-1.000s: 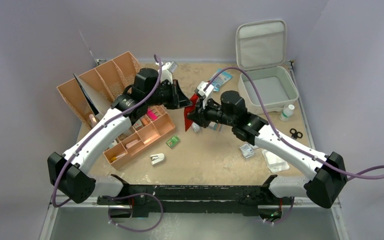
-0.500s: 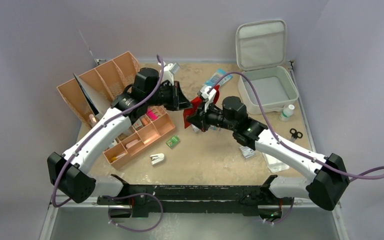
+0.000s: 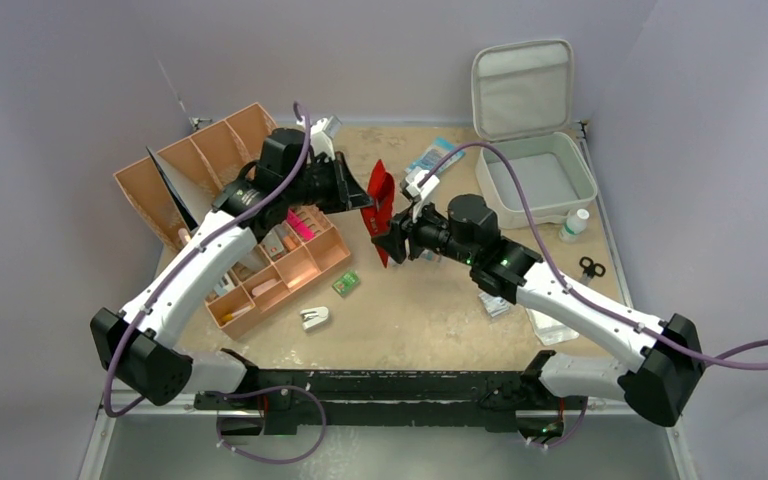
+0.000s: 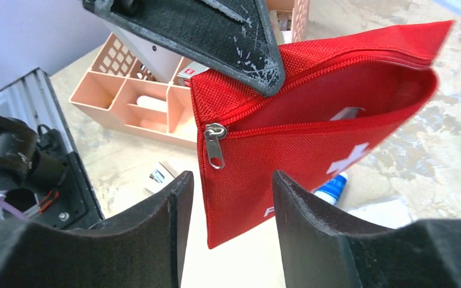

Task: Organize the medicine kit
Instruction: Zip the medicine pouch.

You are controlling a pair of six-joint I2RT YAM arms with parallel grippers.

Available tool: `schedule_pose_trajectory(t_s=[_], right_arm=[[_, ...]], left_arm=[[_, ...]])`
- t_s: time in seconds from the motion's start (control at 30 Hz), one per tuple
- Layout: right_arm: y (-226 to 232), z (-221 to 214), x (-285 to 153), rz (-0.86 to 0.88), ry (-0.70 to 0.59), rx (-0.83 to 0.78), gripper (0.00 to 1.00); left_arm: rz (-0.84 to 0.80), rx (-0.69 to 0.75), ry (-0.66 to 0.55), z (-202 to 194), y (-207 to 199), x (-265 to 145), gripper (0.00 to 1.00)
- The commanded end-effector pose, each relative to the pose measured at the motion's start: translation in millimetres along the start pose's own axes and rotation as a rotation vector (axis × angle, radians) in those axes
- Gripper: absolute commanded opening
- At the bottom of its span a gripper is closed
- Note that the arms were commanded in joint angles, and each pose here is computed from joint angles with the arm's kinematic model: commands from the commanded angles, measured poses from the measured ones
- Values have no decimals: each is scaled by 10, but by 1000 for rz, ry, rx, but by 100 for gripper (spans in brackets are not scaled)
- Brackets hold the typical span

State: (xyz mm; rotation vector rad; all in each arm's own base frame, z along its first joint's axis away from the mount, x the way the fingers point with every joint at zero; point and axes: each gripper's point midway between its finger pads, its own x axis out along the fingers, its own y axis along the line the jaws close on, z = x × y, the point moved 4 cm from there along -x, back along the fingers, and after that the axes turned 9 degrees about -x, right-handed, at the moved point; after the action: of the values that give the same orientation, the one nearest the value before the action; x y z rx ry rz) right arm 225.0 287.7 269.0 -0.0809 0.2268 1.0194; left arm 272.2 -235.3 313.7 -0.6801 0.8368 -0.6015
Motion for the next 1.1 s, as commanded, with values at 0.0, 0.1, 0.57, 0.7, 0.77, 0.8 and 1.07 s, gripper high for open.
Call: schedule_pose_trajectory(t_s=[0.0, 0.1, 0.57, 0.7, 0.77, 0.8, 1.07], right_arm=[[-62, 266, -56, -74, -46, -150, 54], [-106, 302, -42, -121, -40, -238, 51], [-93, 389, 143, -210, -74, -382, 28], [-119, 391, 163, -235, -81, -405, 15], [-127, 399, 158, -238, -87, -411, 8], [-126, 408, 152, -240, -92, -412, 6], [-210, 399, 126, -315, -101, -372, 14]], left_arm=[[-2, -80, -63, 168, -84, -75, 0], [-6, -93, -56, 168, -87, -67, 0], [-13, -127, -43, 180, -60, -46, 0], [-17, -129, -38, 188, -49, -46, 0], [-21, -120, -32, 188, -47, -40, 0], [-26, -109, -29, 186, -50, -37, 0], [-13, -59, 9, 152, 27, 26, 0]])
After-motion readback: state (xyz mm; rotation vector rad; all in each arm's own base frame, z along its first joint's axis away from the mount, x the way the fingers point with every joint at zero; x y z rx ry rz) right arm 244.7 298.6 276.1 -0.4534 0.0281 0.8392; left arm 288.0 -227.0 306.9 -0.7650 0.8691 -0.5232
